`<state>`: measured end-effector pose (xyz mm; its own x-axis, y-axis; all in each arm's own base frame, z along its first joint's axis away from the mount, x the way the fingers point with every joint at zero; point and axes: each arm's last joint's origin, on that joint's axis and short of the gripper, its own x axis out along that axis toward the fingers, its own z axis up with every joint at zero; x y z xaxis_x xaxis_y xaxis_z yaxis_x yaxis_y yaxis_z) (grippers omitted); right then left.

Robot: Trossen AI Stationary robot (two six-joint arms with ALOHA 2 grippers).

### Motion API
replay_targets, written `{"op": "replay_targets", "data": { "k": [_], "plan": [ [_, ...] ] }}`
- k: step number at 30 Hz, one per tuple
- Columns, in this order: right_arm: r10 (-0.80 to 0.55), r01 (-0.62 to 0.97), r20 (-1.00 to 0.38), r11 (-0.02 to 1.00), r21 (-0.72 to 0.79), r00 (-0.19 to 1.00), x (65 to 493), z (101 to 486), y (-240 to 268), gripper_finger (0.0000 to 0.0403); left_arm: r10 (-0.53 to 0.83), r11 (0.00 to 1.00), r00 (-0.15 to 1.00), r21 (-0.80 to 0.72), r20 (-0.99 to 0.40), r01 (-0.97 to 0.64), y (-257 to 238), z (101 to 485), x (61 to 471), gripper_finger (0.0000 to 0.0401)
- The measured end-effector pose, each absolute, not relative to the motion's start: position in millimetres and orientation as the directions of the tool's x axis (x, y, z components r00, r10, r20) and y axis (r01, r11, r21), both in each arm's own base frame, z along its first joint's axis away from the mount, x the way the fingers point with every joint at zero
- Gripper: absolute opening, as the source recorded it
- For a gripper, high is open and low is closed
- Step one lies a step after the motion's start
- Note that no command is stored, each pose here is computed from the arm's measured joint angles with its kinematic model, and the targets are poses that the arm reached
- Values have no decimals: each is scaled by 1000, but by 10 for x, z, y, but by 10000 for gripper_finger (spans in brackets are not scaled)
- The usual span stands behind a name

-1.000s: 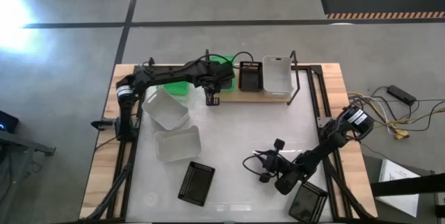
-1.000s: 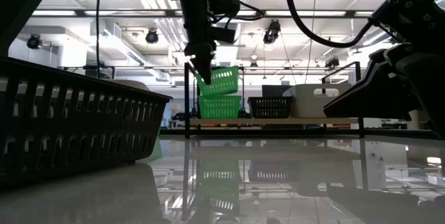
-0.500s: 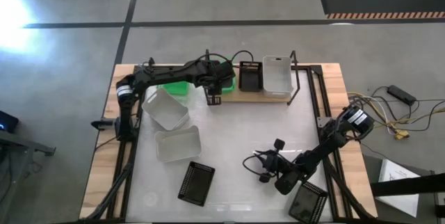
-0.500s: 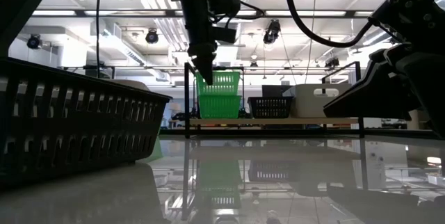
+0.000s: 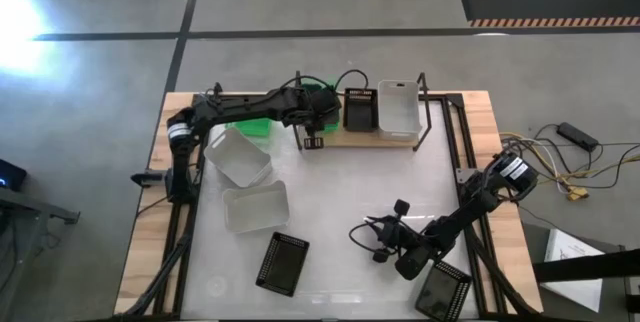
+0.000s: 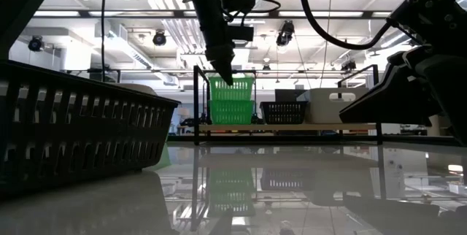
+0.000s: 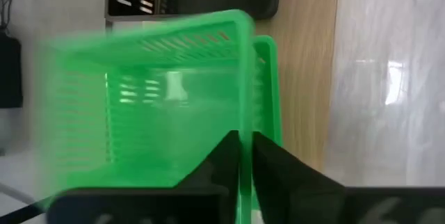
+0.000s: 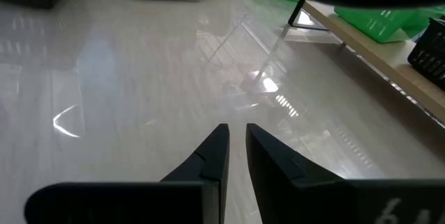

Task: Stack baskets on shelf by color
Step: Stack the bottom green bin on top of the other green bin on the shelf

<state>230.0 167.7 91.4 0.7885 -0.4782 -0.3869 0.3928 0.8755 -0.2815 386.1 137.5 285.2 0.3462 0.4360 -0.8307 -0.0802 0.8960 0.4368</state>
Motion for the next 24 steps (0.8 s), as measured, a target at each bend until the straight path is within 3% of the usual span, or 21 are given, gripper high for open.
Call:
{"op": "replay_targets", "data": {
  "k": [7, 16, 24],
  "plan": [
    [-478, 393, -387, 875, -282, 788, 2300, 914, 1677, 43, 487, 868, 333, 488, -808, -87, 1331, 2861, 3881, 3],
    [-478, 393, -387, 875, -281, 788, 2300, 914, 1678, 43, 450, 889, 337, 452, -827, -76, 1320, 2768, 3881, 3],
    [-478, 393, -386, 876, -279, 789, 2302, 916, 1679, 43, 437, 895, 322, 441, -840, -65, 1314, 2643, 3870, 39]
  ]
}}
